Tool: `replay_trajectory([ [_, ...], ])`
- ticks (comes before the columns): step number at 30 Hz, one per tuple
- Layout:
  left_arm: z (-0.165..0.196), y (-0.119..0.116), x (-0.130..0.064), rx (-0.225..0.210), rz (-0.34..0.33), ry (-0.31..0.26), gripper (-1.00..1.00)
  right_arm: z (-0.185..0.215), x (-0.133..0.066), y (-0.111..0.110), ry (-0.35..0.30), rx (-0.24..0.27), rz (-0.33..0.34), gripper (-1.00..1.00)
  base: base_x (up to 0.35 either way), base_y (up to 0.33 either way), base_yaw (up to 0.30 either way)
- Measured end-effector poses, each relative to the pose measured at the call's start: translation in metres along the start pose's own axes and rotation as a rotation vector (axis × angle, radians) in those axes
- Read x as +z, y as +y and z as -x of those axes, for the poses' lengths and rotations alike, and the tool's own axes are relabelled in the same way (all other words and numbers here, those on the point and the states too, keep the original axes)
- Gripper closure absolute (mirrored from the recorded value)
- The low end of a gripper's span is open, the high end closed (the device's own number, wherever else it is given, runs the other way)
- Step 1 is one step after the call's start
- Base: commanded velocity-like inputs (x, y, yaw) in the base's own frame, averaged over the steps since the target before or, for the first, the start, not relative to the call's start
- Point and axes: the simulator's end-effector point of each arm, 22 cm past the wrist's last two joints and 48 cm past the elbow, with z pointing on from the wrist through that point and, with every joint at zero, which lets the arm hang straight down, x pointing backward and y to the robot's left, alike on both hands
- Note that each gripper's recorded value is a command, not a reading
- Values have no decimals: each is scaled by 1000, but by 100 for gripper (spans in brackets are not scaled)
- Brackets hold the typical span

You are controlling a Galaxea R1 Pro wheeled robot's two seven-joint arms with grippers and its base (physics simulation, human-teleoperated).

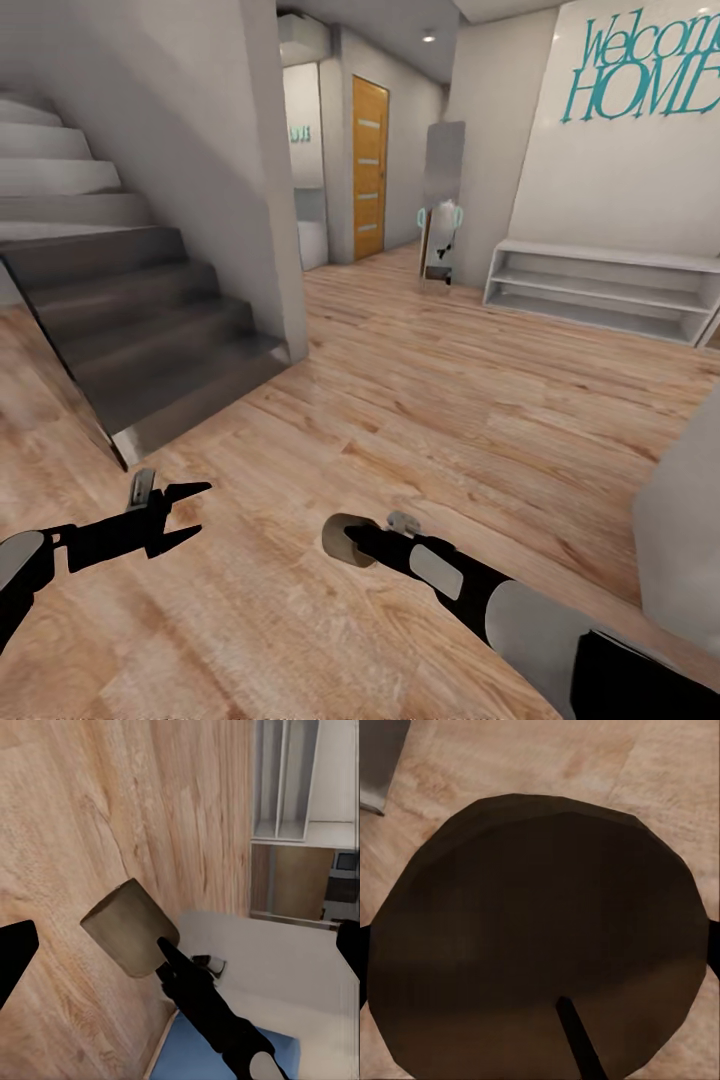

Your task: Place each of the two pumpkins and all three candles from the living room inside a cabinet in the living room (use any cabinet), then make sure every cabinet is closed, and position the cauldron so it is next to a table in the living room.

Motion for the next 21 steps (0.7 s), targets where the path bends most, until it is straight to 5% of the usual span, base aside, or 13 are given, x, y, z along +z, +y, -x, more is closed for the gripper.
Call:
replay_trajectory([
  [7,3,-12,-1,-25,-21,3,-100,3,-3,22,11,1,64,100,0,0,5],
  [21,15,-36,-11,-30,-5,0,-100,22,-15,38,5,6,64,100,0,0,0],
])
